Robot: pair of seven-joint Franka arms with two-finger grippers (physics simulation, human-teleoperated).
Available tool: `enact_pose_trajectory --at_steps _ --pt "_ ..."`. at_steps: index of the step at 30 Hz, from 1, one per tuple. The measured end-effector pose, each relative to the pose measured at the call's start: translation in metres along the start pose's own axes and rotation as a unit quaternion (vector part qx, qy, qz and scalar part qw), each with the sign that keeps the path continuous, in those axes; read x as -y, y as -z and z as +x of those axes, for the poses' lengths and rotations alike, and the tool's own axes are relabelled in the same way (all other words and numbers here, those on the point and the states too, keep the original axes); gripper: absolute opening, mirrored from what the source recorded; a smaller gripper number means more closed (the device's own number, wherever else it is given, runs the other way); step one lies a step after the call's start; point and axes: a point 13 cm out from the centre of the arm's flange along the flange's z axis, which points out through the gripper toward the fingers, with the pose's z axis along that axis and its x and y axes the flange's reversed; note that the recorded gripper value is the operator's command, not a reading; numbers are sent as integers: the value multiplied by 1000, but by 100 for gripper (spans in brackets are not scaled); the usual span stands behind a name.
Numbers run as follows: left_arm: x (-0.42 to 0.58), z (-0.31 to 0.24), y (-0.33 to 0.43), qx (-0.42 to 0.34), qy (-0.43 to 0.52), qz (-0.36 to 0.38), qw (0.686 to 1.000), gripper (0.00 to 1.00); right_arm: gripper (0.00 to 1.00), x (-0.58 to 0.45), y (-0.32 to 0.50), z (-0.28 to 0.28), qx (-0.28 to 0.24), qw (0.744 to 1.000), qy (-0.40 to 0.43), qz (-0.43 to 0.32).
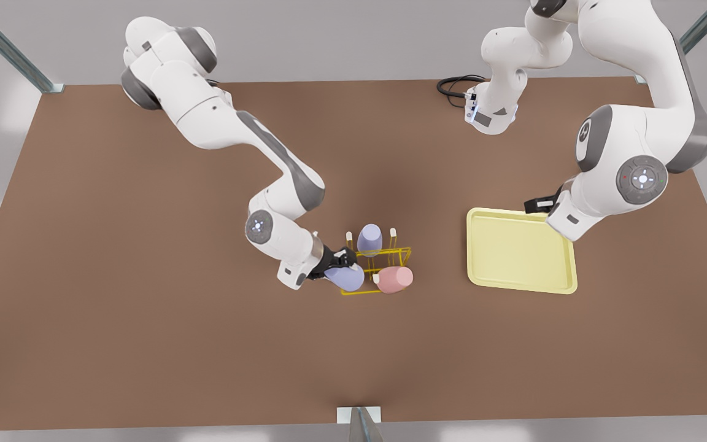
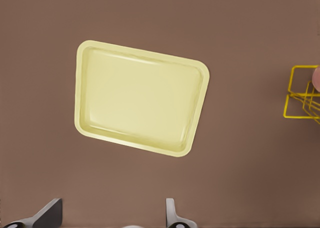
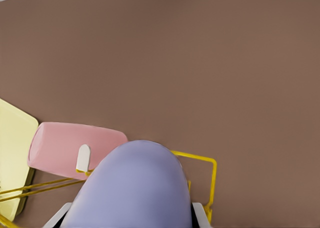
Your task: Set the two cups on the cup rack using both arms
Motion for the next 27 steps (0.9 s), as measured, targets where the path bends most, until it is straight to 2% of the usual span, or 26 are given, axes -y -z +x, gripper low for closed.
enact_pose_trajectory --at_steps 1,8,14,16,19,21,24,27 --pt "0 0 0 -1 -6 0 1000 100 100 1 -3 1 -2 1000 -6 1" --pt "0 1 -2 -5 -41 0 999 100 100 3 -8 1 -3 999 -41 1" --pt "0 1 -3 -7 -62 0 998 100 100 -9 28 -31 26 998 -57 -13" --pt "0 0 -4 -8 -67 0 998 100 100 29 72 -54 40 997 -64 13" --pt "0 1 -4 -8 -75 -1 997 100 100 168 150 -72 29 989 -73 129" --pt "0 0 -5 -9 -79 -1 997 100 100 257 238 -74 29 975 -90 203" --pt "-3 0 -6 -10 -83 0 997 100 100 272 410 -23 62 951 -99 288" --pt "-4 0 -6 -10 -87 0 996 100 100 286 454 35 34 943 -118 311"
